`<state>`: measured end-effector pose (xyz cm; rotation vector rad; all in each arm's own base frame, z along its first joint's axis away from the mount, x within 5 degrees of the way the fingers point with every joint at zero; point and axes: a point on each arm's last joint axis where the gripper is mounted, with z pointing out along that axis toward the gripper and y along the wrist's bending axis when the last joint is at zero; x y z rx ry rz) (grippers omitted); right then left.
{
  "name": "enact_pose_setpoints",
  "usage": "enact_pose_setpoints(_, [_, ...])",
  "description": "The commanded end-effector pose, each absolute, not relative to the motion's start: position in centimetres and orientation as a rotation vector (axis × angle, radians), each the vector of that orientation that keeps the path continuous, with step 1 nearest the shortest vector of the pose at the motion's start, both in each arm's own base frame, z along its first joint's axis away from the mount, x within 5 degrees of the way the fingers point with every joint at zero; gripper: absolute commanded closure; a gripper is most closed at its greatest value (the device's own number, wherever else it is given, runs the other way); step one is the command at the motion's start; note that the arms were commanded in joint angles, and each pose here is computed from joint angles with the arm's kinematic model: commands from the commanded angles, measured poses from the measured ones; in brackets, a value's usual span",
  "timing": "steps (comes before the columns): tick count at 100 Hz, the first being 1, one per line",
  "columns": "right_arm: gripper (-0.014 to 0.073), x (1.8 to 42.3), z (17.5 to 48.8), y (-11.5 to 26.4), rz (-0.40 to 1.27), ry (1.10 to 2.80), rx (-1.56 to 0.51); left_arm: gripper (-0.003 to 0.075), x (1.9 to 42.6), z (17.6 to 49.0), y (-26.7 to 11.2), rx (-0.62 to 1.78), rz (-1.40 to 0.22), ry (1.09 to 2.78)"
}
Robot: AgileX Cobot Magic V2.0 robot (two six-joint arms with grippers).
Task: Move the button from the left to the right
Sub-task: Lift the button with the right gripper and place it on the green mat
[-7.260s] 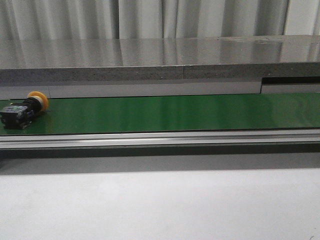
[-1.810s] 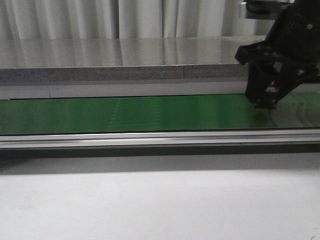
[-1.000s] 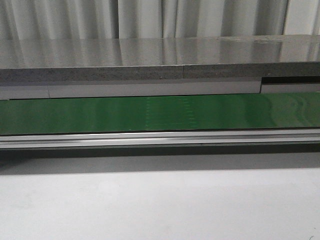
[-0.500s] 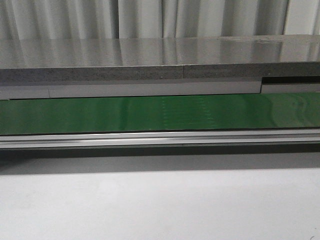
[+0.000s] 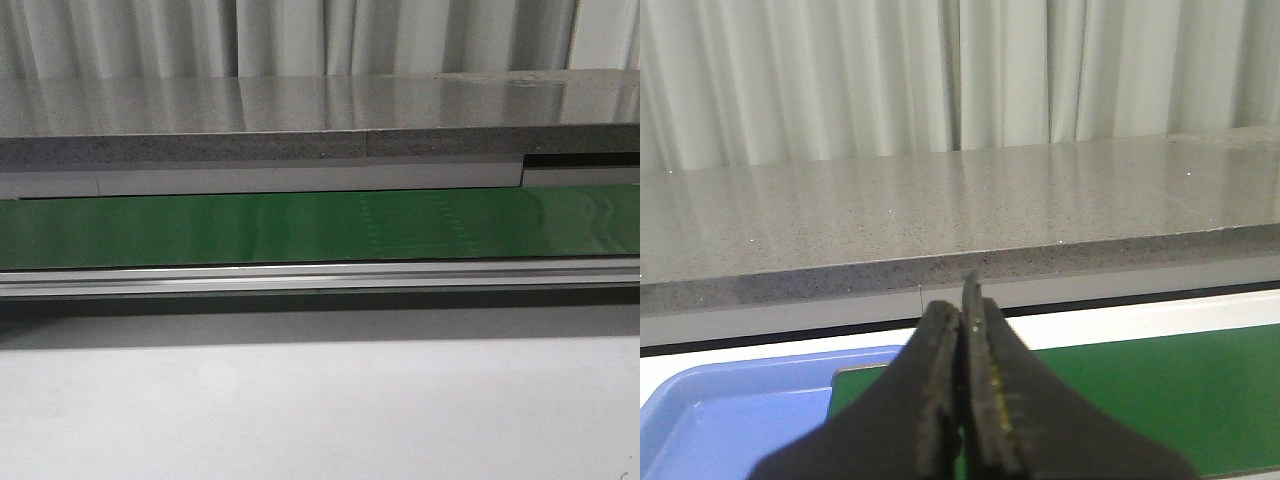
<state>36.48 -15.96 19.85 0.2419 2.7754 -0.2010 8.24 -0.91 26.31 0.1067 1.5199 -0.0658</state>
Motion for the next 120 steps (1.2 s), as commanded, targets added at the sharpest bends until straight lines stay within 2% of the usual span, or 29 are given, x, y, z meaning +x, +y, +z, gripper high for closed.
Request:
enact_pose_setpoints(1, [0.0109,36.8,22.9,-16.3,-0.248,2.659,0.225,0.0741,8.2,27.9,-0.8,0.086,-0.07,1.423])
enact_pose_setpoints(25, [0.0094,36.7,23.0,-16.3,-0.259,2.669,0.216,0.0741,8.2,27.9,-0.8,0.086,-0.07,1.423])
enact_pose_setpoints(39, [0.0094,36.4,24.1,-16.2,-0.279,2.645,0.209,0.0741,8.2,27.9,-0.8,0.086,-0.07,1.423])
enact_pose_setpoints(57, [0.0094,35.9,27.5,-15.8,-0.277,2.539,0.24,0.0741,8.2,27.9,-0.8,0.086,-0.07,1.423])
enact_pose_setpoints(87, [0.0095,34.5,33.3,-13.5,-0.108,2.316,0.331,0.0741,8.2,27.9,-0.8,0.086,-0.07,1.423])
enact_pose_setpoints(120, [0.0095,31.5,38.8,-7.1,-0.052,2.095,0.169,0.0741,8.2,27.9,-0.8,0.086,-0.07,1.423])
